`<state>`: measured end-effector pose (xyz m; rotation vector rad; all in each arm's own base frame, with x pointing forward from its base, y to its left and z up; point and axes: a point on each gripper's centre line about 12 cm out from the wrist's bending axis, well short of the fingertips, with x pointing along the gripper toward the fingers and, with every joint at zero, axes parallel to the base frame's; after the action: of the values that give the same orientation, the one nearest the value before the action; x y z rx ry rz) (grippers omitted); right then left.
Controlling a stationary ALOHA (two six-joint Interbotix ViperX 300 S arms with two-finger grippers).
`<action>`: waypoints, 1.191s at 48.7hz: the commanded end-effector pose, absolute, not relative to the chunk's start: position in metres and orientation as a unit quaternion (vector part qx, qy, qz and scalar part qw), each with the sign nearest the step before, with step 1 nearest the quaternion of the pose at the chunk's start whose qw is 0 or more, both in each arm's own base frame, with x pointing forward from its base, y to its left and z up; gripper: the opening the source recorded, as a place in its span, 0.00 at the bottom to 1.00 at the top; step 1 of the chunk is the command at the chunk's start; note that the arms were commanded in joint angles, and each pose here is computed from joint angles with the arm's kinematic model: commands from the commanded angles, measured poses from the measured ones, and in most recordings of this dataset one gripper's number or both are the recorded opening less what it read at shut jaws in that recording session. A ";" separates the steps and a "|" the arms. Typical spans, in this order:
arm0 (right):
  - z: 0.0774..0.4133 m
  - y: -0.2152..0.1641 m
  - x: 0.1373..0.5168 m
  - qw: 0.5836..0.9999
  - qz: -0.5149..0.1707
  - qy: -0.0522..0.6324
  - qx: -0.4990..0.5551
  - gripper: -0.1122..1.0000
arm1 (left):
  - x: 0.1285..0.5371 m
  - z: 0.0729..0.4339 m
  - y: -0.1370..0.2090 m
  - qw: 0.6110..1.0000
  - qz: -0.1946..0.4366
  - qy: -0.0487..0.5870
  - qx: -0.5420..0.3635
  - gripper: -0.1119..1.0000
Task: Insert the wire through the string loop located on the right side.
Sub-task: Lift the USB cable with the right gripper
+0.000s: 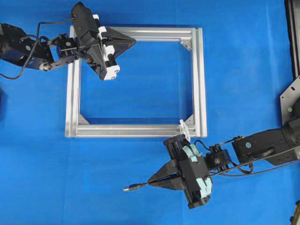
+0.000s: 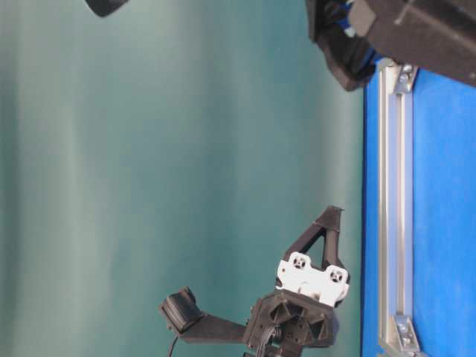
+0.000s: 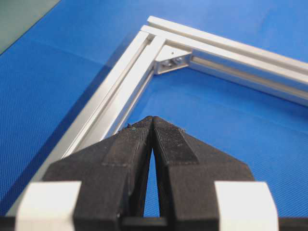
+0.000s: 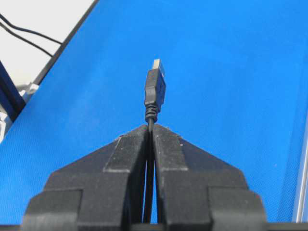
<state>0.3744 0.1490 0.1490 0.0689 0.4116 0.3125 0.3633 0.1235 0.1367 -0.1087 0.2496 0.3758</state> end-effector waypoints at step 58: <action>0.163 0.150 0.376 0.969 0.157 0.185 0.038 0.07 | 0.367 0.151 0.120 0.977 0.179 0.103 -0.049 0.10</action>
<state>0.3740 0.1488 0.1484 0.0683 0.4146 0.3123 0.3644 0.1202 0.1367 -0.1075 0.2500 0.3666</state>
